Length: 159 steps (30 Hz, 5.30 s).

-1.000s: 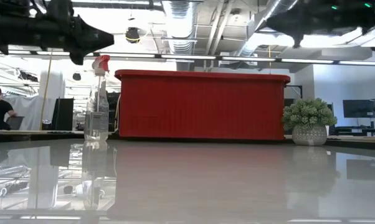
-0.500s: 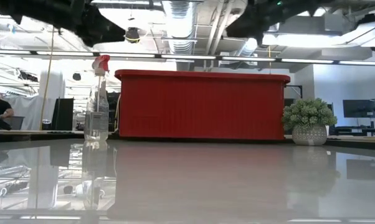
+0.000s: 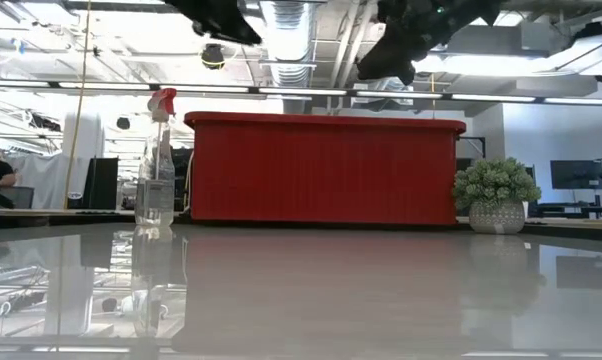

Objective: Fold Laundry from Bin
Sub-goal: Fold the dark blue pants

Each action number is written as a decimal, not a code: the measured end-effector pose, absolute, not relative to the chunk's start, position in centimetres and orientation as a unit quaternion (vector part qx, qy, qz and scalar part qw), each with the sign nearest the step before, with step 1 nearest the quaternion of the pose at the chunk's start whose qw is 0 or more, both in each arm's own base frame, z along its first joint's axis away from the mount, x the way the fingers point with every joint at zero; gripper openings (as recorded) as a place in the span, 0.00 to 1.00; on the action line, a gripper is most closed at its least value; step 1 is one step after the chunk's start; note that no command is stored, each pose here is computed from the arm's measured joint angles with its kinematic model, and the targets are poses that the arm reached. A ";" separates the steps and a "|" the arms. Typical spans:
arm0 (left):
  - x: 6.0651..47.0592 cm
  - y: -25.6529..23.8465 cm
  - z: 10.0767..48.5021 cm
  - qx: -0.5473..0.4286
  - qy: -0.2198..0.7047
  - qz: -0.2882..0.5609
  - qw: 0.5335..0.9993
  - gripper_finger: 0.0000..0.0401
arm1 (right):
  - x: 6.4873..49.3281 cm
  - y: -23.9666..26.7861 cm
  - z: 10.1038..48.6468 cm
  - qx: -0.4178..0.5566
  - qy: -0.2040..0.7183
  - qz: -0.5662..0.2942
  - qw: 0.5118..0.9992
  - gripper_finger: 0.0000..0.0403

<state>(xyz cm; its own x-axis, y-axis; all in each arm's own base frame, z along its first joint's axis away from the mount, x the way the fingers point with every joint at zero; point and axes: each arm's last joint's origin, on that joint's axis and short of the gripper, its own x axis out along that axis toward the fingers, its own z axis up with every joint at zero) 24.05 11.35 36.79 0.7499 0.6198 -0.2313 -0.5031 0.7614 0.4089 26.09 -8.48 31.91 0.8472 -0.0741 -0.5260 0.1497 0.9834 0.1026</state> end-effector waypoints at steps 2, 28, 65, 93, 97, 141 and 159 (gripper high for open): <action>25.3 13.3 37.2 0.165 0.216 0.317 0.909 0.48 | 26.0 -7.6 31.4 0.075 0.299 -0.044 0.950 0.36; 25.5 27.5 32.9 0.120 0.420 0.376 0.817 0.48 | 26.4 -3.6 30.8 0.081 0.344 0.003 0.936 0.33; 26.4 28.0 36.0 0.234 0.500 0.467 0.691 0.01 | 26.4 -5.1 31.1 -0.013 0.325 -0.017 0.946 0.33; 21.0 19.7 57.9 0.262 0.110 0.535 0.795 0.00 | 26.4 -7.7 31.8 -0.021 0.283 -0.060 0.957 0.33; 20.6 17.1 59.0 0.249 0.034 0.422 0.871 0.00 | 26.3 -8.2 32.0 -0.020 0.274 -0.068 0.959 0.33; 27.6 0.7 35.7 0.042 0.349 -0.253 0.901 0.00 | 25.7 -4.1 25.6 0.037 0.375 -0.012 0.926 0.33; 24.4 -2.3 26.3 -0.161 0.450 -0.189 0.858 0.24 | 26.3 -1.6 22.4 0.064 0.235 0.018 0.970 0.35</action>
